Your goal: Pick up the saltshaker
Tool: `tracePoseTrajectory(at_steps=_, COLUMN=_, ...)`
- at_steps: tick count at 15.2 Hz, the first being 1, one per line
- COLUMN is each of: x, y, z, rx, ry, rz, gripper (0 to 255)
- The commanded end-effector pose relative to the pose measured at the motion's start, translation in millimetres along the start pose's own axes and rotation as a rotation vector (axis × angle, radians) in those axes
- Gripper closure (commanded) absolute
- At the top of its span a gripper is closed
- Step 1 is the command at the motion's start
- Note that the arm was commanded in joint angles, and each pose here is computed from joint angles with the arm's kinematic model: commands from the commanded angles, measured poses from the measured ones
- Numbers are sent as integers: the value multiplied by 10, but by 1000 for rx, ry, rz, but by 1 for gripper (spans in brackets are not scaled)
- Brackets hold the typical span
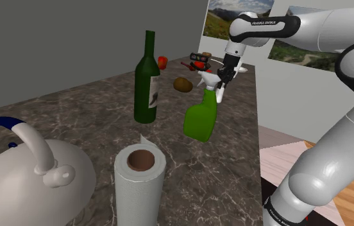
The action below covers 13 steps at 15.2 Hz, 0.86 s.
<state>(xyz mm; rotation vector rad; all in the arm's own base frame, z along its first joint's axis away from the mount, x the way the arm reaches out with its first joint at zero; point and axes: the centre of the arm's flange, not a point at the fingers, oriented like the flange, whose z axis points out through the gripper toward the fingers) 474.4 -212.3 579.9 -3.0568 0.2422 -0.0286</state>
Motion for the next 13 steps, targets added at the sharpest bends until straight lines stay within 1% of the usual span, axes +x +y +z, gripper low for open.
tracePoseTrajectory(at_steps=1, x=-2, y=-12, z=-100, rx=0, ry=0, rz=0, gripper=255)
tracePoseTrajectory(at_steps=11, x=4, y=-52, z=-626, rx=0, ry=0, rz=0, gripper=255)
tracePoseTrajectory(at_steps=13, x=4, y=-53, z=-634, rx=0, ry=0, rz=0, gripper=255)
